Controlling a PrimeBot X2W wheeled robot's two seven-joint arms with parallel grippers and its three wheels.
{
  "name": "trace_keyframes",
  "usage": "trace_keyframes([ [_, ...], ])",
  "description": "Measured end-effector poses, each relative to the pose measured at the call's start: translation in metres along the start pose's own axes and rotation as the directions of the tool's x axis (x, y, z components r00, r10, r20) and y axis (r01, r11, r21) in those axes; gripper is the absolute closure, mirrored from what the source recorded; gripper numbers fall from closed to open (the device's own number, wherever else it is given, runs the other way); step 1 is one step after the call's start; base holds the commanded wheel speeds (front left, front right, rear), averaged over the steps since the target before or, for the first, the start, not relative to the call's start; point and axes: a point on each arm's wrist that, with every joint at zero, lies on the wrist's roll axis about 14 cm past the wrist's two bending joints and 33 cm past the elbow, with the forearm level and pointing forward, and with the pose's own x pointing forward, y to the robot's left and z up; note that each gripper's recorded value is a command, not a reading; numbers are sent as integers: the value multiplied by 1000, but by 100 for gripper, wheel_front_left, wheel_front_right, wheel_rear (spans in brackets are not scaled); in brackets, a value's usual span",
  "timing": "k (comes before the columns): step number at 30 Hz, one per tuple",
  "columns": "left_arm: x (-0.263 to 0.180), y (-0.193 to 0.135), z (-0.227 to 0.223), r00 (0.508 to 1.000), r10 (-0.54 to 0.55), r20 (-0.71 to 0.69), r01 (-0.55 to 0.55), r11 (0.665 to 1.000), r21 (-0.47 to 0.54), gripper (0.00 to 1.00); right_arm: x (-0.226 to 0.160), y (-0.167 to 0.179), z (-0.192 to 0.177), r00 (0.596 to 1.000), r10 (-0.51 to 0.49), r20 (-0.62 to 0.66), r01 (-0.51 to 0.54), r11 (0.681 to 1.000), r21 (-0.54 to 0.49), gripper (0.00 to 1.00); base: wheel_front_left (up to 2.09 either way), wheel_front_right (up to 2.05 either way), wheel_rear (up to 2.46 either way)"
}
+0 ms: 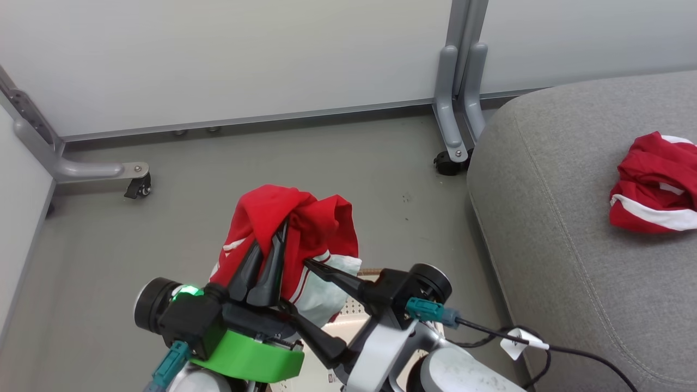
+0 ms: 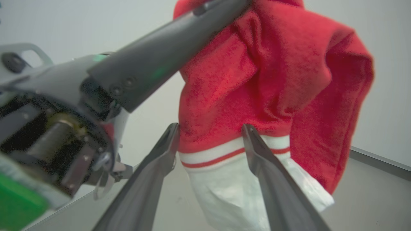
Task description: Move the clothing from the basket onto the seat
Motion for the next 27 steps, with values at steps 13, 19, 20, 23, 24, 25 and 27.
trace_keyframes([
  [13,0,-3,-6,1000,-13,-17,13,1000,-10,100,25,-1,8,997,76,20,-75,997,-16,87,0,0,0],
  [19,0,-4,-9,1000,-16,-25,15,1000,-15,100,29,-4,5,997,81,4,-81,997,-5,100,0,0,0],
  [20,0,-4,-9,1000,-16,-25,15,1000,-16,100,30,-5,4,997,82,2,-82,997,-5,100,0,0,0],
  [23,0,-4,-10,1000,-16,-27,16,1000,-17,100,30,-6,5,997,82,6,-82,997,-2,100,0,0,0],
  [24,0,-4,-10,999,-16,-27,16,1000,-17,100,30,-6,4,997,81,3,-81,997,1,100,0,0,0],
  [25,0,-4,-10,999,-16,-28,16,1000,-17,100,30,-6,3,997,81,2,-81,997,1,100,0,0,0],
  [27,1,-4,-10,999,-17,-28,16,1000,-18,100,30,-7,3,997,79,3,-79,997,6,100,0,0,0],
])
